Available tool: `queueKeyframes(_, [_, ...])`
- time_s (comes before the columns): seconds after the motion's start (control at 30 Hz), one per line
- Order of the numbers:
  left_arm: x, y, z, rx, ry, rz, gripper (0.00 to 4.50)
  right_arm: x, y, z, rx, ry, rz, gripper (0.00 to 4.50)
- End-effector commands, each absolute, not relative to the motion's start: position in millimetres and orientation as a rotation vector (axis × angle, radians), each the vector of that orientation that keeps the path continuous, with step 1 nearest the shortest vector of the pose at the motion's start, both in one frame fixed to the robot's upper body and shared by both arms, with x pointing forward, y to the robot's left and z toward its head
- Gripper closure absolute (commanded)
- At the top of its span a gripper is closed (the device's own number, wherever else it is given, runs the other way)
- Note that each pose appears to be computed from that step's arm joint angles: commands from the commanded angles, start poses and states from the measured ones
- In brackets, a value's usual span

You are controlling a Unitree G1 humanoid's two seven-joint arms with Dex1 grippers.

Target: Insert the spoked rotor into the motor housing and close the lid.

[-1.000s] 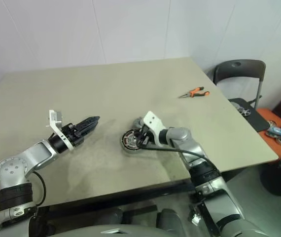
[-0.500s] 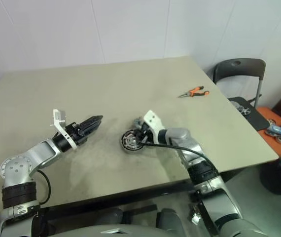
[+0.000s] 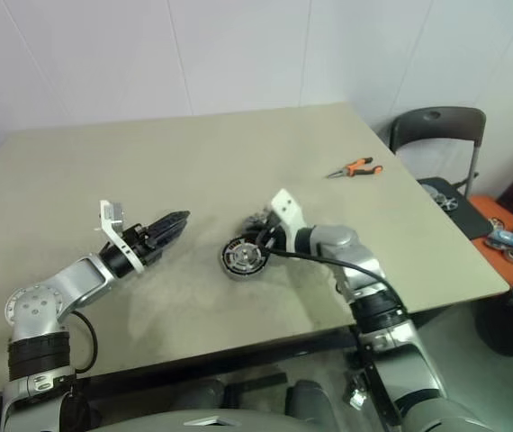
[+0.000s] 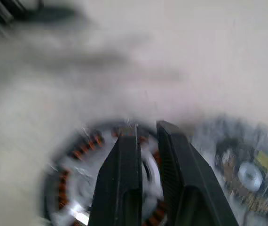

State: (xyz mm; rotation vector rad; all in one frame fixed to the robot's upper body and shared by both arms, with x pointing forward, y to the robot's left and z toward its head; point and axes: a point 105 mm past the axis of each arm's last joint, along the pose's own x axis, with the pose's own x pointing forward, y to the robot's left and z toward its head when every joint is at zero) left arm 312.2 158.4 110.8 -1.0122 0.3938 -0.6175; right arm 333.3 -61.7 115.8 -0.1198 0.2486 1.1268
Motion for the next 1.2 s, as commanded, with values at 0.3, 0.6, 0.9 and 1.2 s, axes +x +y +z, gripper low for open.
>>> queueKeyframes(0.3, [320.8,156.2,119.4,-1.001,0.353,-0.643,2.06,394.3,-134.8,161.6,-0.317,0.086,0.785,2.92])
queueKeyframes(0.6, [316.0,154.5,114.6,-1.005,0.356,-0.63,2.06,374.4,-150.3,133.9,0.486,0.379,0.713,1.54])
queueKeyframes(0.9, [316.5,154.3,114.7,-0.99,0.372,-0.637,2.06,320.3,-120.7,122.4,-0.591,0.238,0.998,1.54])
queueKeyframes(1.2, [317.1,151.1,111.7,-0.99,0.381,-0.64,2.06,303.3,-102.7,136.1,-1.445,-0.139,1.471,1.54])
